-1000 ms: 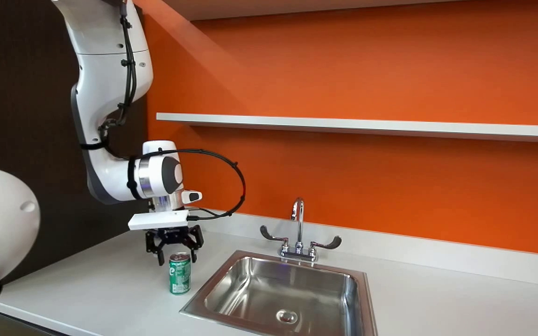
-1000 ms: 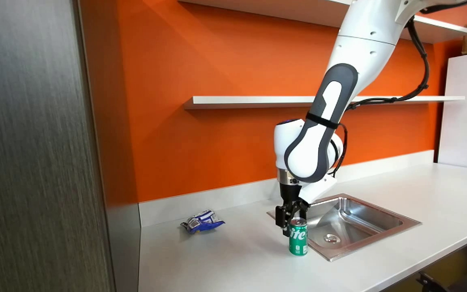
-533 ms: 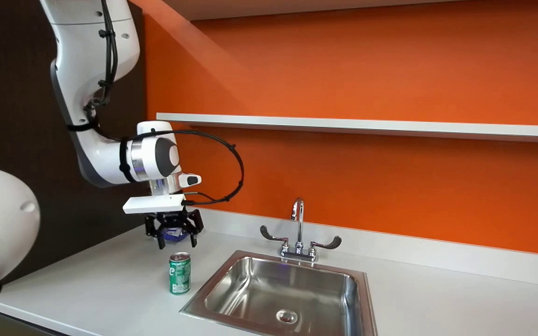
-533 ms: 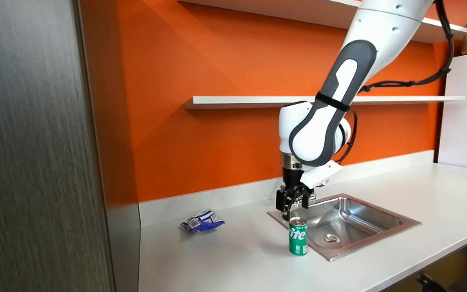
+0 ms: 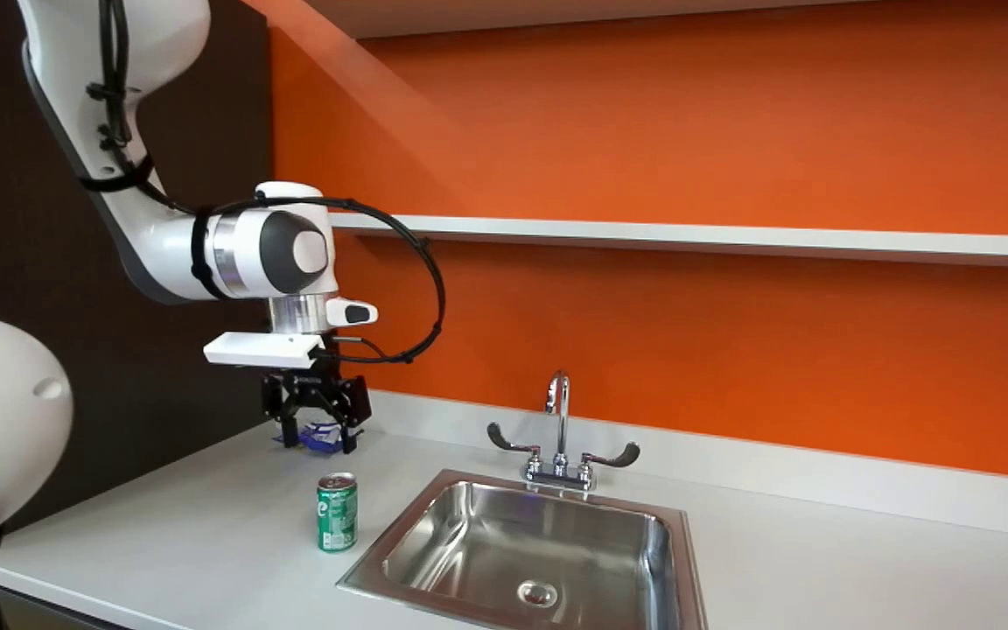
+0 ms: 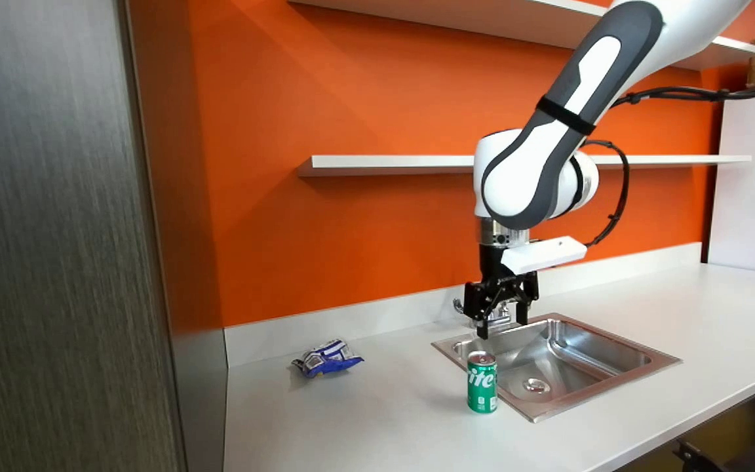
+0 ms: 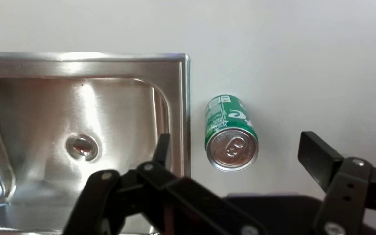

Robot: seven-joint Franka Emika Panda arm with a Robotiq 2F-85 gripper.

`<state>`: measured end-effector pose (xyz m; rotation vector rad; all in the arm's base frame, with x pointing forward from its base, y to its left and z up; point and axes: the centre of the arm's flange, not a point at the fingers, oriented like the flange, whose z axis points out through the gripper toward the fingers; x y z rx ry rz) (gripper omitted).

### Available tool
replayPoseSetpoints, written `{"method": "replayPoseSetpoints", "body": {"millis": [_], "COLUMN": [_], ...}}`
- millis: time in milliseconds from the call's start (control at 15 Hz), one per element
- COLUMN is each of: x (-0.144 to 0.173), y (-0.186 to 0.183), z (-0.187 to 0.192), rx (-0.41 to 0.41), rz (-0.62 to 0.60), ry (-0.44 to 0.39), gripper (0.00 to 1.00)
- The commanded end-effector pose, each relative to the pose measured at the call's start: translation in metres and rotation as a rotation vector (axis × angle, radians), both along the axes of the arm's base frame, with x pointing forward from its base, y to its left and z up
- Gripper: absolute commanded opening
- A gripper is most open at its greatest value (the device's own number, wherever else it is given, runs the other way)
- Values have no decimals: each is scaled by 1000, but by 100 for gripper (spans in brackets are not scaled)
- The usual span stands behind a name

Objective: Remove the can from the sink

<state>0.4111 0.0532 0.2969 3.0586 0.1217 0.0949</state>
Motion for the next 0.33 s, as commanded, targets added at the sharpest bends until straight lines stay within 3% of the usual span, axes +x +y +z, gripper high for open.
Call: {"method": "replayPoseSetpoints", "body": {"millis": [0,67,133,267], "x": [-43,-53,-22,-35], "y": [-12,-16,-12,-16], "z": [30,32,13,18], "rx": [-5,-13,-6,-11], "rz": [-87,-92,-51,-63], "ry": [32,50,40,49], "gripper": [100,100,100,100]}}
